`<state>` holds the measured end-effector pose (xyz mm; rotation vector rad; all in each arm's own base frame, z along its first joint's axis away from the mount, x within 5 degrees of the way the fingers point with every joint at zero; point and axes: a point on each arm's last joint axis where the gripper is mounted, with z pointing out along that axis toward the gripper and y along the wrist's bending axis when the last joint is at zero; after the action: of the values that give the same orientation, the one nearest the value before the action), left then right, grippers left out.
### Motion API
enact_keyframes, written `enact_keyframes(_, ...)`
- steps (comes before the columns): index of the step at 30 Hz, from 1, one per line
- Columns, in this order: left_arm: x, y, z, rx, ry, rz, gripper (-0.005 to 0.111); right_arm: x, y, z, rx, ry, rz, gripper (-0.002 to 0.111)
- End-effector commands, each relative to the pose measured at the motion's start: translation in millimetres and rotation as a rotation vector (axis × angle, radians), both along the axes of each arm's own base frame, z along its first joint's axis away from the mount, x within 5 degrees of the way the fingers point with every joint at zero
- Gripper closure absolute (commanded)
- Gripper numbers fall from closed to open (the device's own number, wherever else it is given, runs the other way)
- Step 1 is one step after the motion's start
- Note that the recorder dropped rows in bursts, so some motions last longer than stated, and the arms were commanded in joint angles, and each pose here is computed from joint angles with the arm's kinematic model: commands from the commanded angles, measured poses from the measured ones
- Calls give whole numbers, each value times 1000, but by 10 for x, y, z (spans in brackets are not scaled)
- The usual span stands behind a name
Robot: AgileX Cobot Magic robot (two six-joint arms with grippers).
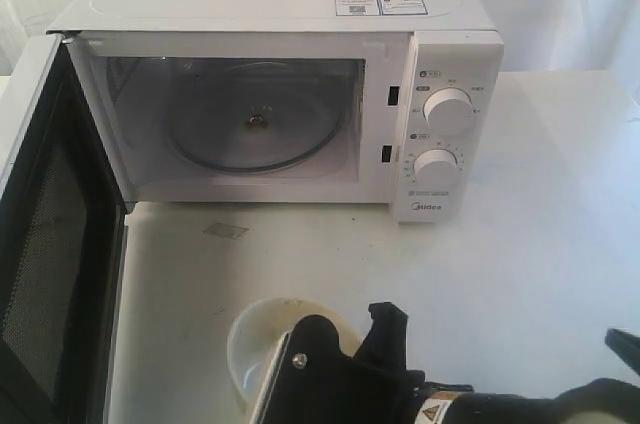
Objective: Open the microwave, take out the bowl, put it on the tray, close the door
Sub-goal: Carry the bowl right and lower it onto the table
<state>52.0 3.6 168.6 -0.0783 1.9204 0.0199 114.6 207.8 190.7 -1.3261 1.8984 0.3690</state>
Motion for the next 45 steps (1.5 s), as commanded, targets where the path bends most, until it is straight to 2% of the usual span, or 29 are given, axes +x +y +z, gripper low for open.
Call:
enact_keyframes(1, -2, 0, -16, -4, 3, 3, 107, 84, -43, 43, -10, 109, 49, 108)
enact_keyframes(6, -2, 0, -16, -4, 3, 3, 107, 211, -141, 101, -142, 199, 30, 108)
enact_keyframes(10, -2, 0, -16, -4, 3, 3, 107, 310, -241, 161, -293, 190, 19, 108)
enact_keyframes(14, -2, 0, -16, -4, 3, 3, 107, 465, -394, 203, -406, 150, -114, 108)
enact_keyframes(19, -2, 0, -16, -4, 3, 3, 107, 719, -655, 237, -424, 97, -391, 108)
enact_keyframes(24, -2, 0, -16, -4, 3, 3, 107, 850, -809, 267, -420, 58, -525, 108)
enact_keyframes(32, -2, 0, -16, -4, 3, 3, 107, 860, -940, 86, -313, 84, -596, 108)
enact_keyframes(45, -2, 0, -16, -4, 3, 3, 107, 822, -989, -57, -388, 119, -599, 108)
